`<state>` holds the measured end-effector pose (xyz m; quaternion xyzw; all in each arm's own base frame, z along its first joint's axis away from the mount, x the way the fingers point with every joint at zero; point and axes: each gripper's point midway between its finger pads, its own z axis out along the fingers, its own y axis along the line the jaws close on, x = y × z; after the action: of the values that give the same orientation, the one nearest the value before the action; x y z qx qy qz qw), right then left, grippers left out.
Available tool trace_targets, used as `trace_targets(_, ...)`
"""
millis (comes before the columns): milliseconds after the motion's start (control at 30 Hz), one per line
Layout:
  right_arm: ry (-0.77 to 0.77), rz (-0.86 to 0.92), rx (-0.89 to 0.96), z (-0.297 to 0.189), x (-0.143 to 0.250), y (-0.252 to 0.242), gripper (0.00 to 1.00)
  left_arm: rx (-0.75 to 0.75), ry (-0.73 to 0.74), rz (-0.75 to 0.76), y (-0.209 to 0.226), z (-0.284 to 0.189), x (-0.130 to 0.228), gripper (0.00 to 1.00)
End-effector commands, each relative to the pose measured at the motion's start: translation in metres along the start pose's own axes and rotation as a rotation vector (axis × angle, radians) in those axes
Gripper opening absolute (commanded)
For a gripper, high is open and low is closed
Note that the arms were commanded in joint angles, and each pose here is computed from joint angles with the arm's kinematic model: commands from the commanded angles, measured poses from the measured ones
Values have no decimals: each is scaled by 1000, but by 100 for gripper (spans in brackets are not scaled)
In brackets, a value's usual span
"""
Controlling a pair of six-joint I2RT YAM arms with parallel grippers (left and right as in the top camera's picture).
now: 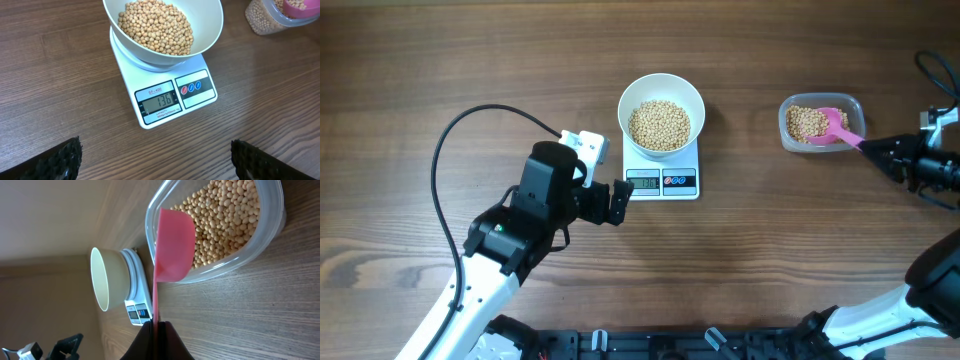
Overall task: Scoop item into bowl and weigh 150g on scale
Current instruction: 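Drag the pink scoop through the soybeans to fill it, then carry the filled scoop left over the white bowl with the right gripper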
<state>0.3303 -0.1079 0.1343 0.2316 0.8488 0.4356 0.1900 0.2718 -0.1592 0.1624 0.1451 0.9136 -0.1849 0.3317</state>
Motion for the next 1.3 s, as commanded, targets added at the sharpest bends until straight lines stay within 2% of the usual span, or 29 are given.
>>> trace_targets(0, 17, -5, 7, 4, 2, -7, 4, 7, -10, 15, -2, -2, -1, 100)
trace_targets(567, -8, -33, -7, 4, -5, -6, 4, 7, -10, 15, -2, -2, -1, 100)
trace_targets(1000, -77, -32, -276, -3, -15, 41, 4, 7, -10, 15, -2, -2, -1, 100)
trace_targets(1267, 22, -40, -338, 24, 1, 70, 4, 7, -10, 15, -2, -2, -1, 100)
